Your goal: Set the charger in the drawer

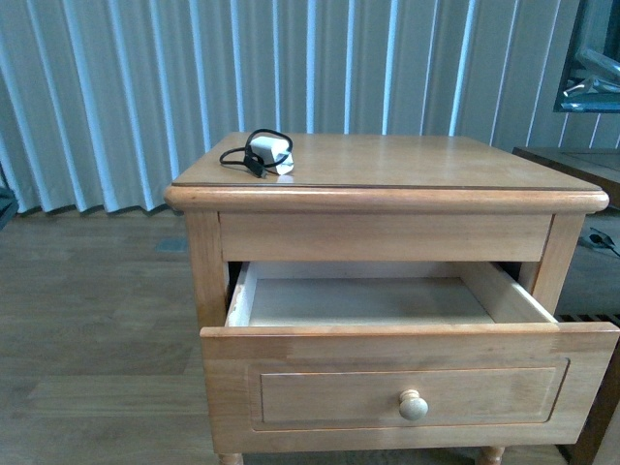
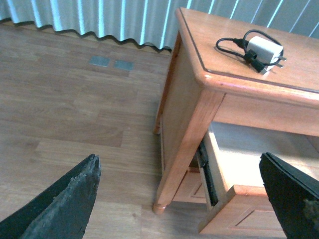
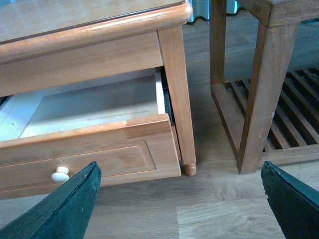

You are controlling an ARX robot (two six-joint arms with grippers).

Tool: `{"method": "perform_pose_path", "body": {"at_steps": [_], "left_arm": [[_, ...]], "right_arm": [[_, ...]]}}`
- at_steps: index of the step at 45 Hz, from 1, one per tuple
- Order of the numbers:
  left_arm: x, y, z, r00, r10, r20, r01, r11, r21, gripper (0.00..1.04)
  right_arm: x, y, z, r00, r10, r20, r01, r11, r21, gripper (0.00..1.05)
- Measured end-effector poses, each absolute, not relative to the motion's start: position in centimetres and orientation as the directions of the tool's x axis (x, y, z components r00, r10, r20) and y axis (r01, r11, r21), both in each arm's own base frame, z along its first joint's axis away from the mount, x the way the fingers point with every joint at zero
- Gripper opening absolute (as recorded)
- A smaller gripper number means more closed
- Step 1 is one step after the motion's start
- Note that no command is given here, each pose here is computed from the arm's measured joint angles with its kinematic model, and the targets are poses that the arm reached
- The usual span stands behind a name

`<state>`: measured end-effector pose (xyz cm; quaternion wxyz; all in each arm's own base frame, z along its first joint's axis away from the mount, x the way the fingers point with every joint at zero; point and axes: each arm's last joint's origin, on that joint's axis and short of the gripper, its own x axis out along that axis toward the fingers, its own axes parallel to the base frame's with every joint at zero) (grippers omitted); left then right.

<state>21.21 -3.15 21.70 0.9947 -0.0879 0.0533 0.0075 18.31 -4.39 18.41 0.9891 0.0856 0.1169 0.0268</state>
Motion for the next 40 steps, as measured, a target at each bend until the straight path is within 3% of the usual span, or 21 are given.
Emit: {"method": "perform_pose_path", "body": {"at_steps": [7, 19, 40], "left_arm": [[24.6, -3.2, 23.2, 0.99, -0.078, -0.114, 0.056, 0.98, -0.189, 0.99], [31.9, -3.8, 25.0, 0.988, -0.098, -0.121, 0.072, 0.976, -0.207, 0.99], [41.4, -9.3, 25.3, 0.954, -0.256, -0.158, 0.218, 0.951, -0.22, 0.99]], "right_arm": [[18.3, -4.4, 18.4, 0.971, 0.073, -0.227, -0.033, 0.984, 0.175, 0.96], [18.3, -4.4, 18.4, 0.971, 0.073, -0.227, -0.033, 0.984, 0.175, 0.96], [18.3, -4.4, 18.4, 0.971, 0.073, -0.227, -0.034, 0.984, 0.175, 0.96]]}}
